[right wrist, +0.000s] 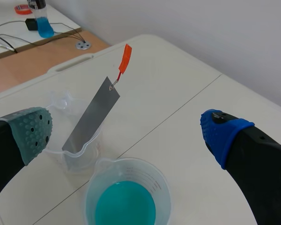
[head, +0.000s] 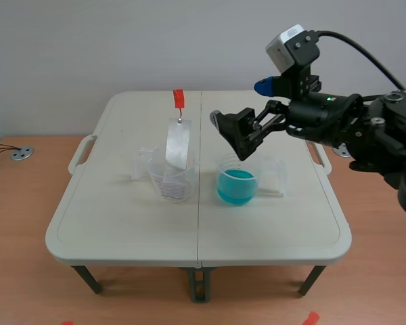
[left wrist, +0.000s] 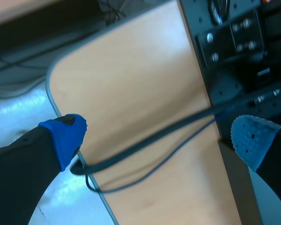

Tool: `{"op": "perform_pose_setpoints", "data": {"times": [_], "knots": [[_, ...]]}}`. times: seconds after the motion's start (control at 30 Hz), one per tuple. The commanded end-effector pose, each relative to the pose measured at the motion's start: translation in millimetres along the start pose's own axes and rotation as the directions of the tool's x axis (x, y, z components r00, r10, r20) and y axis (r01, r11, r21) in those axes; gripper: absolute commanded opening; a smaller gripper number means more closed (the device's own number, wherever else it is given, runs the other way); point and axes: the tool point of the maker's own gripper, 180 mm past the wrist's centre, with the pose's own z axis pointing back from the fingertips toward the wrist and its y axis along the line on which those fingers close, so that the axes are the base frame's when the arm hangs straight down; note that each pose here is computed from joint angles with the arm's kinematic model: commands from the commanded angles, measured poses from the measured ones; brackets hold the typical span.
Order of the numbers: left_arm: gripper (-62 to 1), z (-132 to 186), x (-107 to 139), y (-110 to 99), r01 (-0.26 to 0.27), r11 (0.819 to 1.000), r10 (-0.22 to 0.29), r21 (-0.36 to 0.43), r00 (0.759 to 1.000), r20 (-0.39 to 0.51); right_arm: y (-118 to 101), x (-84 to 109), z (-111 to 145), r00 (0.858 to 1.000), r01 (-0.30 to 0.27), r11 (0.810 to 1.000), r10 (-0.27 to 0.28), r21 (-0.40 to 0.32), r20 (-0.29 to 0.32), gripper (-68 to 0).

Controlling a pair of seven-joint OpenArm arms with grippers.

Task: Hold the metal plate by the orange handle, dip it into the blue solution, take it out and point at it, then put the plate back in the beaker on the left.
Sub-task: 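Return to the home posture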

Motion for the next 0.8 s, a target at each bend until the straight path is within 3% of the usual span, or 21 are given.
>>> {"op": "perform_pose_setpoints", "data": {"times": [0.0, 0.1, 0.17, 0.27, 0.33, 0.5, 0.77], "knots": [[1.4, 0, 16, 17, 0.009, 0.999, -0.011, 0.046, 0.998, 0.055, -12, 18.6, 10, 0.999, -0.018, 0.999, 0.02, -0.04, 0.051, -1.1], [1.4, 4, 51, 46, 0.033, 0.988, -0.057, 0.148, 0.986, 0.158, -13, 20.6, 31, 0.998, -0.024, 0.997, 0.027, -0.067, 0.052, -1.1], [1.4, 13, 82, 68, 0.052, 0.973, -0.108, 0.226, 0.964, 0.243, -12, 20.8, 44, 0.998, -0.024, 0.997, 0.028, -0.078, 0.049, -1.1], [1.4, 31, 135, 87, 0.087, 0.954, -0.193, 0.287, 0.912, 0.363, -7, 19.9, 61, 0.999, -0.029, 0.995, 0.033, -0.092, 0.041, -1.1], [1.4, 45, 172, 94, 0.112, 0.941, -0.252, 0.32, 0.864, 0.436, -3, 18.7, 73, 0.999, -0.027, 0.994, 0.031, -0.102, 0.035, -1.1], [1.4, 72, 238, 85, 0.163, 0.92, -0.349, 0.357, 0.755, 0.555, 13, 13.9, 99, 1.0, -0.007, 0.993, 0.009, -0.119, 0.018, -1.2], [1.4, 101, 298, 45, 0.215, 0.915, -0.398, 0.34, 0.615, 0.681, 40, 10.9, 131, 1.0, 0.027, 0.99, -0.029, -0.138, -0.011, -1.2]]}}
